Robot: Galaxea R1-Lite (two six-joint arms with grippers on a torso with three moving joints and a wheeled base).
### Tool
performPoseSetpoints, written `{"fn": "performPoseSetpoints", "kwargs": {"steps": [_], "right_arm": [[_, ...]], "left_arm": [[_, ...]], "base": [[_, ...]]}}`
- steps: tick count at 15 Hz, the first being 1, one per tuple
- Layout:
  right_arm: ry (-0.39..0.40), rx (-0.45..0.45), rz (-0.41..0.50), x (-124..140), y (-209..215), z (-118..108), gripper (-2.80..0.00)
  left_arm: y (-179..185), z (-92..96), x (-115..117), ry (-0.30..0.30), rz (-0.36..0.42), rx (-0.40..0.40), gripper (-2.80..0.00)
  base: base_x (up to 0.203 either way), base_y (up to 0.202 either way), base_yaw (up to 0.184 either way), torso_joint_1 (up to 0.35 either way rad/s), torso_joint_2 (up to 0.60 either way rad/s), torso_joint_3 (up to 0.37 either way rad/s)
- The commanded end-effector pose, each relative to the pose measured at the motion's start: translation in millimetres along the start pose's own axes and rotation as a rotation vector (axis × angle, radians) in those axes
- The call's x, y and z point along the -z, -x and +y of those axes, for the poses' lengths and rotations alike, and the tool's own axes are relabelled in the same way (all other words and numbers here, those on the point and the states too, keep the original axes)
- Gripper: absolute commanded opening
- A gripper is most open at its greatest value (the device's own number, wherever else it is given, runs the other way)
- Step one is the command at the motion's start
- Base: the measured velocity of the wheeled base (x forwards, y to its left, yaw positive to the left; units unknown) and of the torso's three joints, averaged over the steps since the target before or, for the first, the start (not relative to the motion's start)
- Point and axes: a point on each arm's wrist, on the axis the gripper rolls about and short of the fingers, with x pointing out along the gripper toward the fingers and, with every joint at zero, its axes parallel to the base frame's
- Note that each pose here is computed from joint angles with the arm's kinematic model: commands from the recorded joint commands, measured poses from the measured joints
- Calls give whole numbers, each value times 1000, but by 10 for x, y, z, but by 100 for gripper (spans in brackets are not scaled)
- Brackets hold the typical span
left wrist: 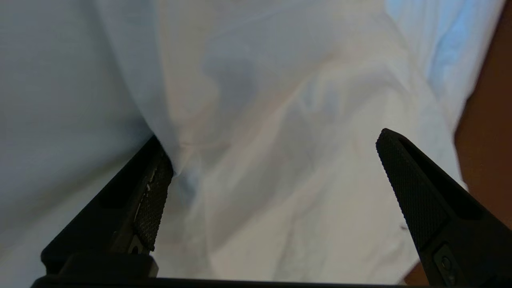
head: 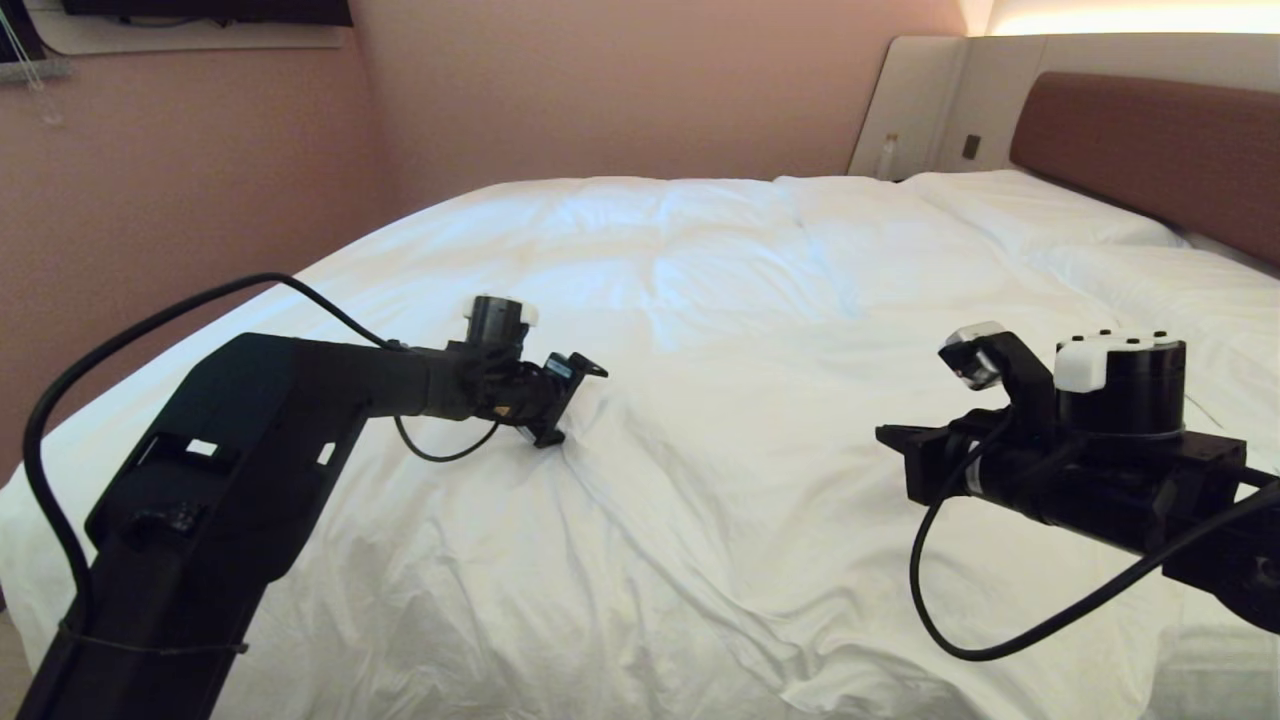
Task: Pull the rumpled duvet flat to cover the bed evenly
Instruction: Hold the folded corner of the quilt
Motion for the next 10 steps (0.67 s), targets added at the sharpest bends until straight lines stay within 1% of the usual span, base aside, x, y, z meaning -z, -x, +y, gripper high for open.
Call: {"fn": "performPoseSetpoints", "kwargs": {"steps": [1,3,4,8,9,10], "right_arm": [[3,0,-13,-24,23,1,-280],[1,4,-19,-37,39,-13,-280],[1,5,-25,-50,50,-13,-280],[2,6,-37,-75,88,-15,-280],[3,9,-47,-95,115,-18,-280],[3,9,-48,-99,122,-19,-280]], "left_arm": [[8,-26,15,30,38,24,0],[34,-78,-9,87,99,91,0],[34,-97,-21,90,98,115,0],[26,-107,-22,85,108,134,0],[27,-112,-11,82,138,145,0],[32,-113,-15,84,147,148,0]], "base": [[0,0,0,0,0,0],[0,0,0,0,0,0],[0,0,0,0,0,0],[0,0,0,0,0,0],[0,0,0,0,0,0],[0,0,0,0,0,0]]}}
